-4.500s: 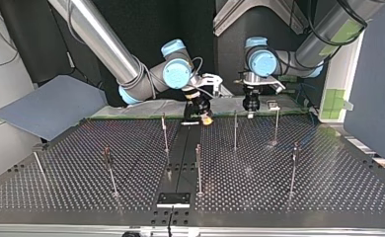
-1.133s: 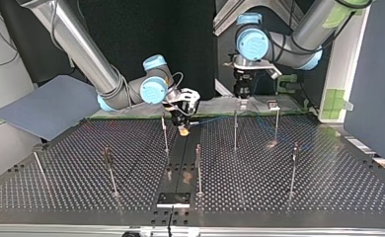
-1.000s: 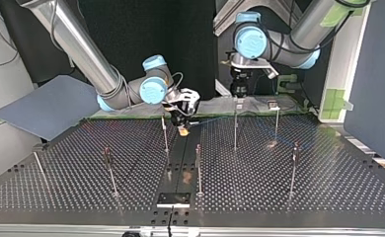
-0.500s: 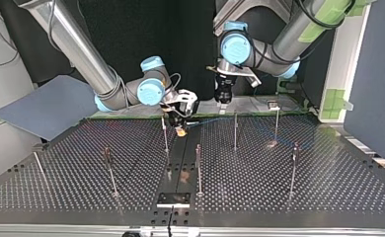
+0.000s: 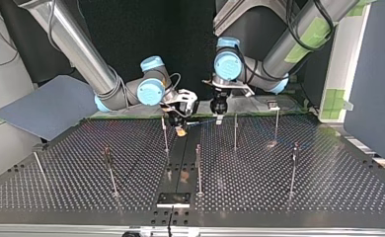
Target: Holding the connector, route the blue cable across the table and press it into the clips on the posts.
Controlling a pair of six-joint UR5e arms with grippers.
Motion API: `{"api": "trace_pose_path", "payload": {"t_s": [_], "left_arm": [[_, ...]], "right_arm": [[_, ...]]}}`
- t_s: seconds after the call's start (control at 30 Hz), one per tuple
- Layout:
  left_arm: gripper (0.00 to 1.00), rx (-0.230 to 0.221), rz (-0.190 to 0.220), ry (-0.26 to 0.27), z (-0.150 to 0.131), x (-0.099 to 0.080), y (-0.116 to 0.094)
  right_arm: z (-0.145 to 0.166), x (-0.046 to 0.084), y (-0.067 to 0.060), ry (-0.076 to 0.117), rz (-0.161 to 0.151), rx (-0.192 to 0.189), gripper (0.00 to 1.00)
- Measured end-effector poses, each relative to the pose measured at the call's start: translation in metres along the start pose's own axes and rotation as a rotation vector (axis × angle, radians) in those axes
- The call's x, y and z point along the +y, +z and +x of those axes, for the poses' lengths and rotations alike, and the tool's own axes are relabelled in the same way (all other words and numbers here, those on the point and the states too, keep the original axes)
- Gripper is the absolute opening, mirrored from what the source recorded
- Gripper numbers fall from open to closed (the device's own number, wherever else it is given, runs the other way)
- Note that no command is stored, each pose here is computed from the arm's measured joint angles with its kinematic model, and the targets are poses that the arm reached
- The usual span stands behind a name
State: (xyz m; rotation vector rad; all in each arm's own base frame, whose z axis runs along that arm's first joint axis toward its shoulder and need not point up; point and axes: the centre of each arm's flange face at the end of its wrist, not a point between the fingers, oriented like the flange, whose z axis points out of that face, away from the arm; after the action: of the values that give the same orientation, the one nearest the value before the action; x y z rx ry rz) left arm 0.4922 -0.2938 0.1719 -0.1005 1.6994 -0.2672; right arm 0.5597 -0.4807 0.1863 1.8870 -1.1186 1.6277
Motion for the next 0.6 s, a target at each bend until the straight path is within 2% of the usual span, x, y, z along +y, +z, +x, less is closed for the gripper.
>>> {"api": "trace_pose_path", "payload": {"t_s": [0.17, 0.3, 0.47, 0.6], "left_arm": [[1.00, -0.022, 0.006, -0.016, -0.010, -0.002, 0.011], [1.00, -0.022, 0.023, -0.024, -0.017, -0.005, 0.017], [1.00, 0.010, 0.028, -0.017, -0.009, -0.007, 0.027], [1.00, 0.034, 0.009, -0.019, 0.004, -0.004, 0.035]], "right_arm": [[0.000, 0.000, 0.000, 0.001, 0.000, 0.001, 0.00], [0.000, 0.000, 0.000, 0.001, 0.000, 0.002, 0.00], [0.001, 0.000, 0.000, 0.001, 0.001, 0.003, 0.00], [0.001, 0.000, 0.000, 0.000, 0.001, 0.003, 0.00]]}}
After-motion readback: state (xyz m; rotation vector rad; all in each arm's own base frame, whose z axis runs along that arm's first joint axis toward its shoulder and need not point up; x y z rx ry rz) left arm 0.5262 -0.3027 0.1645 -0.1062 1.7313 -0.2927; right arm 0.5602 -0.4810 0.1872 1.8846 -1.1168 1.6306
